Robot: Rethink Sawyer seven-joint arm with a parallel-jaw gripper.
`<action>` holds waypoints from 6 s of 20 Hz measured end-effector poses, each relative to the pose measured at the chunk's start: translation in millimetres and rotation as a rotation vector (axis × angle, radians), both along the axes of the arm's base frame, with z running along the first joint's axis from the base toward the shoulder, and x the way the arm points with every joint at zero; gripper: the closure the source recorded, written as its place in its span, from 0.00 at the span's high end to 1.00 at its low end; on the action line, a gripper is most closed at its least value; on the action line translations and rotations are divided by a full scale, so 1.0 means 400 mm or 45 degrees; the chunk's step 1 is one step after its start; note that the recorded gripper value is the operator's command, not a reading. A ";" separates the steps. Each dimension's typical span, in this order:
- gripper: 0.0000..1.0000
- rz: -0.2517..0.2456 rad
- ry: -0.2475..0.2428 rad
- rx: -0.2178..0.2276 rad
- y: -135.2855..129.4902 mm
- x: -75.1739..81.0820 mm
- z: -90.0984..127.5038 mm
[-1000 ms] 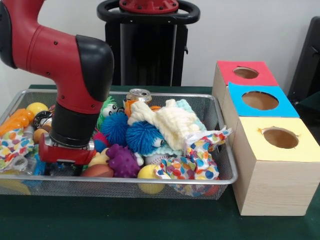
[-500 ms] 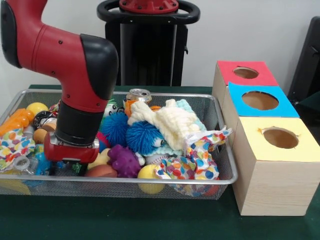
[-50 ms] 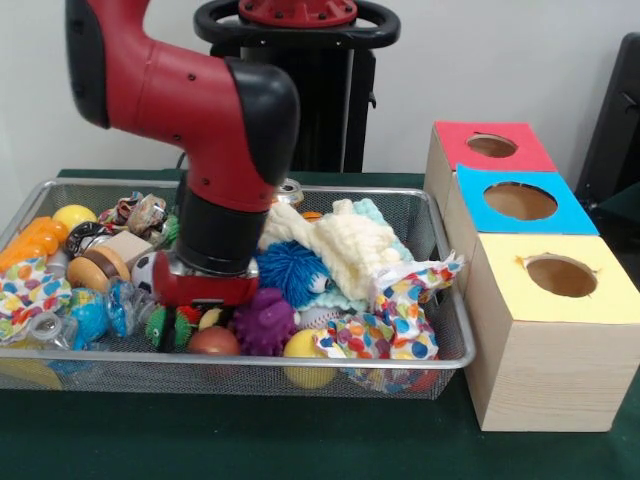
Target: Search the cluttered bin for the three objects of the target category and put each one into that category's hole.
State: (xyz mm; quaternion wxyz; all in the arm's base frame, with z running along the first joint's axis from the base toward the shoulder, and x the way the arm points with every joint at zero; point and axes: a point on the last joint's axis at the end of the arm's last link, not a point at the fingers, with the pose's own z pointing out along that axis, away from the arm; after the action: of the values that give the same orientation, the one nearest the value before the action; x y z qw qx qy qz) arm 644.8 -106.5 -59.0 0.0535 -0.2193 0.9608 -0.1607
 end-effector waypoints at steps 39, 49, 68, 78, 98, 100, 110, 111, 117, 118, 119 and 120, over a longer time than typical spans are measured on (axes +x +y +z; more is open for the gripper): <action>1.00 -0.352 0.145 0.111 -0.040 -0.019 -0.008; 1.00 -0.352 0.152 0.133 0.032 -0.009 -0.005; 1.00 -0.440 0.365 0.176 0.046 -0.031 0.054; 1.00 -0.533 0.408 0.226 0.039 -0.180 0.229; 1.00 -0.476 -0.002 0.360 0.053 -0.293 0.104; 1.00 -0.462 -0.011 0.369 0.062 -0.302 0.098; 0.00 -0.385 -0.009 0.383 0.090 -0.310 0.094; 0.00 -0.377 -0.009 0.385 0.093 -0.311 0.093; 0.00 -0.337 -0.018 0.377 0.095 -0.316 0.092; 0.00 -0.333 -0.020 0.376 0.095 -0.316 0.092; 0.00 -0.329 -0.022 0.375 0.095 -0.317 0.092; 0.00 -0.327 -0.024 0.375 0.095 -0.317 0.092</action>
State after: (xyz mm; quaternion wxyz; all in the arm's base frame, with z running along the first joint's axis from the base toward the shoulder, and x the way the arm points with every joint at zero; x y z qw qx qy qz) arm 518.2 -68.4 -22.3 0.0729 -0.0833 0.9935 -0.0260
